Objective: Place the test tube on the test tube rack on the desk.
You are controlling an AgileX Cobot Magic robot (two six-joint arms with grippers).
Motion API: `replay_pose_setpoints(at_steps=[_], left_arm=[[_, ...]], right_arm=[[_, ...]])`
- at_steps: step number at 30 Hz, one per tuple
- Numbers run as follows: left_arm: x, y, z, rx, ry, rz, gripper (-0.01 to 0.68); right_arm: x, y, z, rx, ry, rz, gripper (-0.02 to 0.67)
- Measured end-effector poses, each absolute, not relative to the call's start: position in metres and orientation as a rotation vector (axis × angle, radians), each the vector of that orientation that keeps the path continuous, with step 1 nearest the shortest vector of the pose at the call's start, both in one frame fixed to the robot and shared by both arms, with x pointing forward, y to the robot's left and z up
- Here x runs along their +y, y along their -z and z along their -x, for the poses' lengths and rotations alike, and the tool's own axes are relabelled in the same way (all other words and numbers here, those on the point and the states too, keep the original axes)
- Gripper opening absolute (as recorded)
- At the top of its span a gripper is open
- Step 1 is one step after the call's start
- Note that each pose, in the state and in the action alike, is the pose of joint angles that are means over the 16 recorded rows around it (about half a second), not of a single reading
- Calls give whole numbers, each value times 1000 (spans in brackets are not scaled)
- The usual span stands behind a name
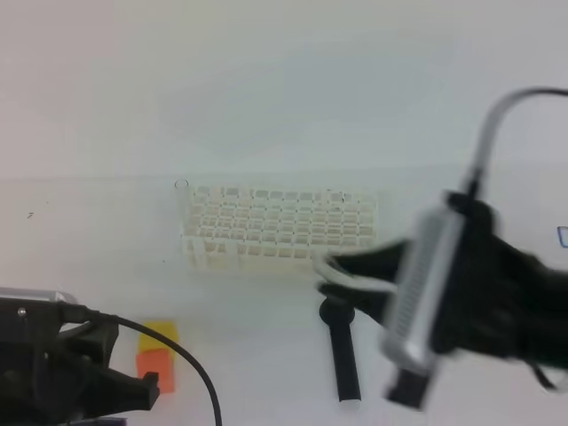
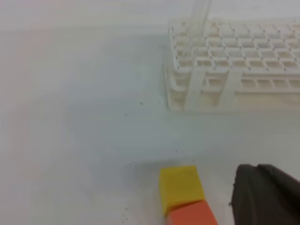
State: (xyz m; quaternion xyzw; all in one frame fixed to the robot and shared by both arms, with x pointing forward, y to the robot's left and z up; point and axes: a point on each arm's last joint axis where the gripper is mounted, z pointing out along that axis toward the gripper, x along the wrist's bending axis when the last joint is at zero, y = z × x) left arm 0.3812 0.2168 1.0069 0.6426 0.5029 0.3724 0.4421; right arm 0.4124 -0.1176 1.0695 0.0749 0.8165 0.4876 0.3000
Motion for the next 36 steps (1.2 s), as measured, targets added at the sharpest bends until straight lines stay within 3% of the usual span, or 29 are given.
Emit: replay_pose_setpoints(at_steps=[6,13,36], left_arm=[[216,-1005,-381,1234,-922,-1620,-1],[216,-1004,-381,1261,-900,-1609,-1],[218,-992,-375,1543,-692,-1513,-1]], right_arm=[[-87,-1075,-464,2165,-1273,-233,125],[-85,-1084,-502,2121,-1288,-325,125],[-89,-1087,-510,2127,-1346,-353,125]])
